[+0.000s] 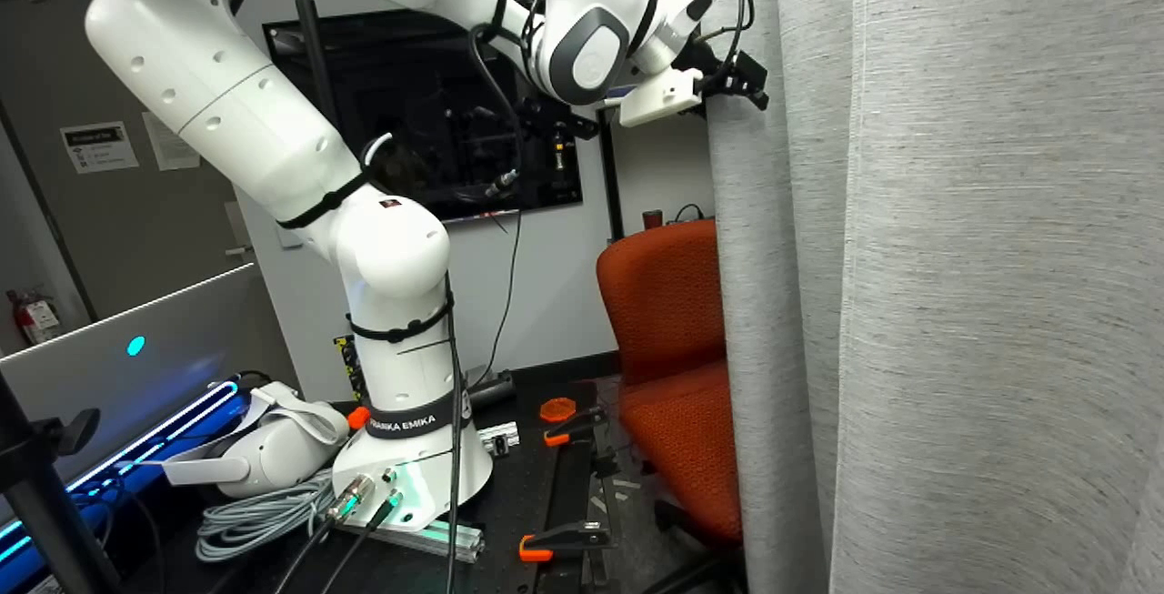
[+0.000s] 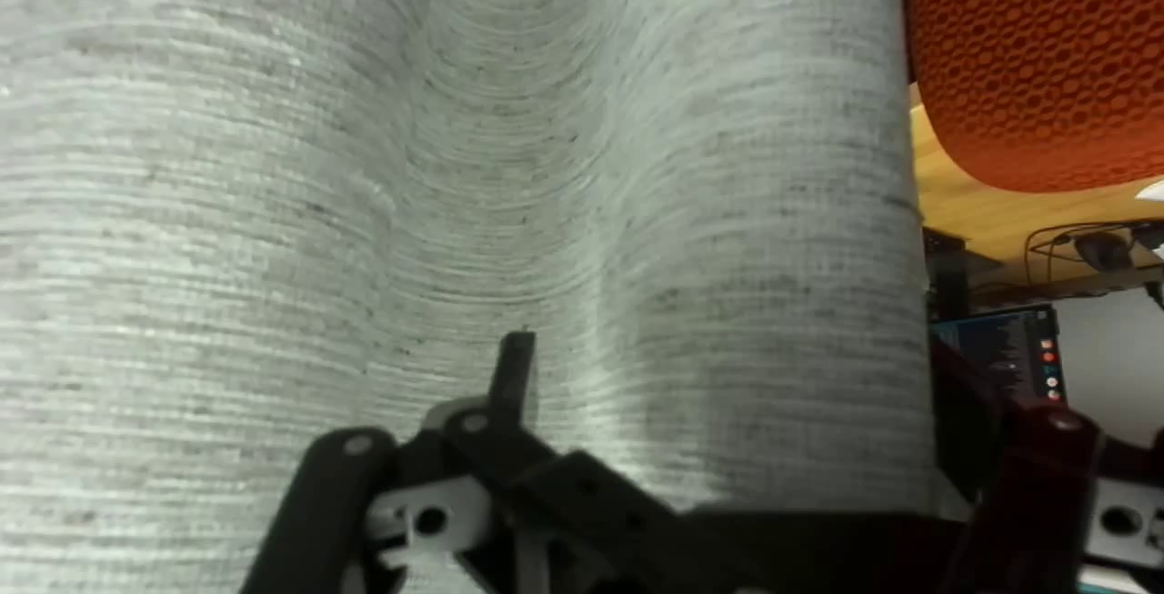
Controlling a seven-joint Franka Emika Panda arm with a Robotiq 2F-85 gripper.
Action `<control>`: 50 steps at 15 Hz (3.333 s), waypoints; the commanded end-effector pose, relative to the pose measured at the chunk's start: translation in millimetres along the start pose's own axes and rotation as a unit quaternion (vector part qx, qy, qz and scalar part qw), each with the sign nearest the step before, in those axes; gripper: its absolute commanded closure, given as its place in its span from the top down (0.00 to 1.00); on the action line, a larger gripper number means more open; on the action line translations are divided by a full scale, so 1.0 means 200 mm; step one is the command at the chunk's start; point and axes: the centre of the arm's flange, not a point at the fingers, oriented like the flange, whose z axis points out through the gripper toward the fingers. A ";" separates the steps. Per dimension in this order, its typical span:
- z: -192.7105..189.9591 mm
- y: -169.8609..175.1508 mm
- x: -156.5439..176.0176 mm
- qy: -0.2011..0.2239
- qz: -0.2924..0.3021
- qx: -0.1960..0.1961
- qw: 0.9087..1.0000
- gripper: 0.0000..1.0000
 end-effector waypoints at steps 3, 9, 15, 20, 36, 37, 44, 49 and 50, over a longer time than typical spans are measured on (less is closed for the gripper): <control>0.13 0.05 0.09 0.056 -0.017 -0.024 0.998 1.00; 0.18 0.06 0.12 0.112 -0.038 -0.046 0.992 1.00; 0.20 0.06 0.14 0.155 -0.047 -0.060 0.985 0.74; 0.21 0.08 0.13 0.160 -0.043 -0.083 0.983 0.35; 0.11 0.68 0.19 0.083 0.013 -0.192 0.978 0.01; 0.06 0.75 0.14 0.075 0.020 -0.209 0.975 0.01; -0.64 1.27 -0.29 0.059 0.061 -0.385 0.919 0.01; -1.22 1.41 -0.64 0.025 0.096 -0.496 0.862 0.01; -1.33 1.41 -0.72 0.017 0.104 -0.518 0.849 0.01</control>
